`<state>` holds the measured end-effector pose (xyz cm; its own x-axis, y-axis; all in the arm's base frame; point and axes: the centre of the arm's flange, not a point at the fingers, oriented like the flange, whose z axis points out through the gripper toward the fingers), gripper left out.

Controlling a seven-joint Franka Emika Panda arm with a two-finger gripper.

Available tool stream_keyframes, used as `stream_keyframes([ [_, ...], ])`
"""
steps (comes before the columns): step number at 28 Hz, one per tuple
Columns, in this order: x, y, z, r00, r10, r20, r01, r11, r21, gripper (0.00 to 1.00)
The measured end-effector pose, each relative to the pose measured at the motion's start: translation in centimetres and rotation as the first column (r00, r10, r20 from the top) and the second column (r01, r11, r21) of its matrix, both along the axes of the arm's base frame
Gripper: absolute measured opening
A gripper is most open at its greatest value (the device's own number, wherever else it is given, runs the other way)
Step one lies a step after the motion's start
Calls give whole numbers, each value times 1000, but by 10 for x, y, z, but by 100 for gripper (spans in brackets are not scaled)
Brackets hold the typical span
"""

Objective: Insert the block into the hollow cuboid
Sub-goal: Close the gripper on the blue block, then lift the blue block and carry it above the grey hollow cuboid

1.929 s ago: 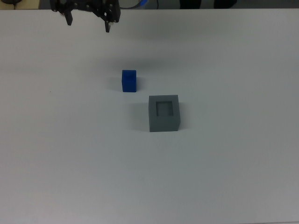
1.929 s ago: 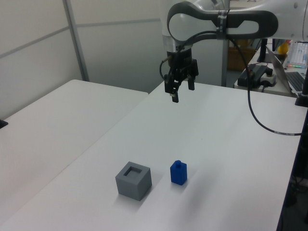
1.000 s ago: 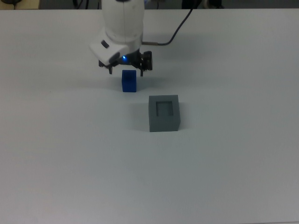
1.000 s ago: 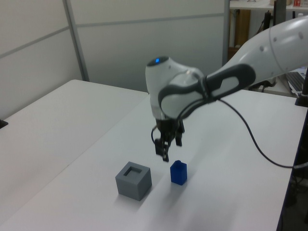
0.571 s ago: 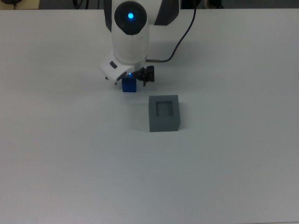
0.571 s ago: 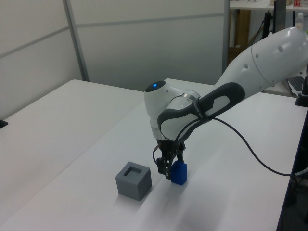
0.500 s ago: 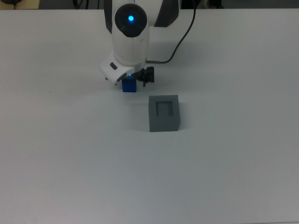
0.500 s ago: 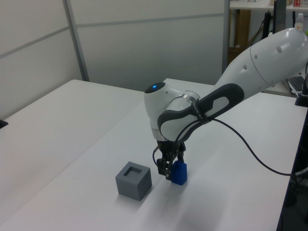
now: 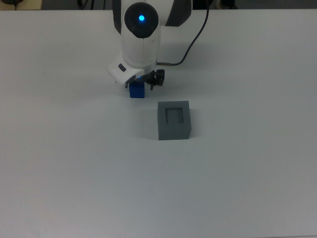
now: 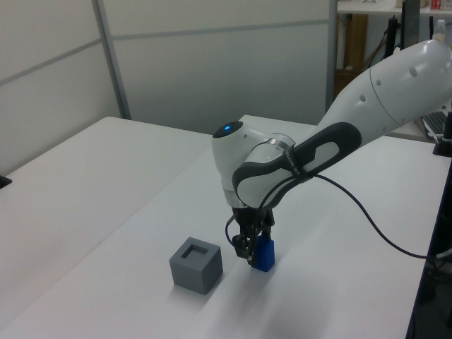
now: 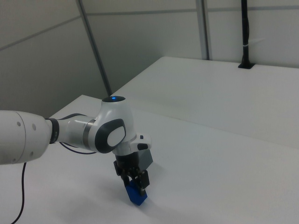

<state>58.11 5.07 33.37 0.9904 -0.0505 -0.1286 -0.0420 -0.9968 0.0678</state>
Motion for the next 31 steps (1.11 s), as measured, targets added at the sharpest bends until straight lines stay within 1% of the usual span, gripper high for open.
stream_keyframes([
  [2,-1,0,2,1000,0,-3,0,1000,-1,81],
  [3,-2,0,2,1000,-1,-8,1,1000,-2,79],
  [4,-3,0,4,1000,-1,-16,1,1000,-3,73],
  [10,-12,-3,16,998,16,-62,-17,1000,-19,51],
  [14,-16,-4,34,997,26,-70,-28,999,-25,51],
  [20,-11,-6,60,999,29,-23,-30,999,-24,51],
  [23,0,-8,82,999,26,22,-25,999,-23,51],
  [25,9,-8,102,998,24,56,-23,1000,-21,51],
  [26,15,-7,118,997,24,76,-23,1000,-20,51],
  [31,36,2,165,989,34,144,-32,999,-15,51],
])
